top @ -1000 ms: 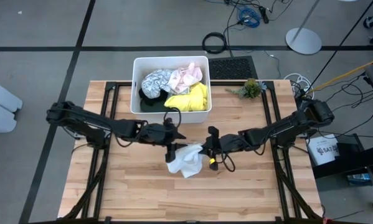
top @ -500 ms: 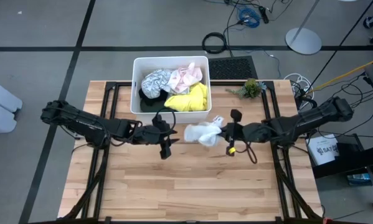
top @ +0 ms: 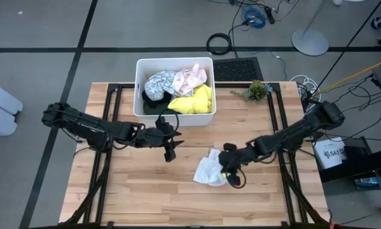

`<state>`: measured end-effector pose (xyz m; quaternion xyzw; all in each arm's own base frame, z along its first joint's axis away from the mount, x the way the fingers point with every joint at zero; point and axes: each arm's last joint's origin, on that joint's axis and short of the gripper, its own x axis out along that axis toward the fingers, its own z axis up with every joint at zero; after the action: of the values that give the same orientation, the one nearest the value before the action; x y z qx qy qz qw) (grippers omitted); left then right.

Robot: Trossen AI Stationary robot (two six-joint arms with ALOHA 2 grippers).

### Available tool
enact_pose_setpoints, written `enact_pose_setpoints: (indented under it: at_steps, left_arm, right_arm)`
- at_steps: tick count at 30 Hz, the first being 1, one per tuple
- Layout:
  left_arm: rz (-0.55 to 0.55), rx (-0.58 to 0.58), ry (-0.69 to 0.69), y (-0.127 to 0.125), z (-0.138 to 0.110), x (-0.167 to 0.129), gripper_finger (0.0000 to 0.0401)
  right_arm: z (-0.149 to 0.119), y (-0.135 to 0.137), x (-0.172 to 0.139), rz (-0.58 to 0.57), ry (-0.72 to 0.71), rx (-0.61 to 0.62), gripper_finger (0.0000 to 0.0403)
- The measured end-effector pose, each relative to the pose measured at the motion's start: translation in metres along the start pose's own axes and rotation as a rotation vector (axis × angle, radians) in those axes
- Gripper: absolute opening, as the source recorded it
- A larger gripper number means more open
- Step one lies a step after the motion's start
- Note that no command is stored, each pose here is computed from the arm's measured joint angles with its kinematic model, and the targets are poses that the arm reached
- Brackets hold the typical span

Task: Fold laundry
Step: Fold the white underwear, then put the folded white underwear into the white laundry bin

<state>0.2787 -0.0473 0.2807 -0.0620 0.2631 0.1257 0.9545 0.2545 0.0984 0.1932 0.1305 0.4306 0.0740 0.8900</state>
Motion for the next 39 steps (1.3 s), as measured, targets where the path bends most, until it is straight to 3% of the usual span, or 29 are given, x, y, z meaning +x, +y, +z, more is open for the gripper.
enact_pose_setpoints:
  at_steps: [5, 10, 20, 24, 30, 33, 35, 39]
  left_arm:
    - [-0.002, -0.003, -0.005, 0.0, 0.001, 0.0, 0.0166]
    - [-0.002, -0.004, -0.006, 0.0, 0.001, 0.0, 0.0166]
    - [-0.002, -0.002, -0.004, 0.0, 0.0, 0.0, 0.0166]
    - [-0.002, 0.0, -0.004, 0.0, 0.0, 0.0, 0.0166]
    - [-0.004, 0.0, -0.003, 0.0, 0.0, 0.0, 0.0166]
    - [-0.004, 0.0, -0.002, 0.0, 0.0, 0.0, 0.0166]
    - [-0.003, 0.0, -0.001, 0.0, 0.0, 0.0, 0.0166]
    - [-0.003, 0.001, 0.0, 0.0, 0.0, 0.0, 0.0166]
  right_arm:
    - [-0.001, -0.013, 0.016, -0.053, 0.035, 0.051, 0.0009]
    - [0.001, -0.028, 0.027, -0.103, 0.044, 0.085, 0.0042]
    - [0.004, -0.032, 0.031, -0.119, 0.025, 0.026, 0.017]
    - [-0.001, -0.036, 0.039, -0.18, 0.048, -0.004, 0.0223]
    - [-0.013, -0.045, 0.067, -0.206, 0.137, 0.007, 0.0269]
    - [-0.017, -0.048, 0.077, -0.193, 0.171, 0.036, 0.0268]
    - [-0.018, -0.048, 0.079, -0.196, 0.172, 0.06, 0.0247]
    - [-0.017, -0.047, 0.074, -0.175, 0.166, 0.072, 0.0151]
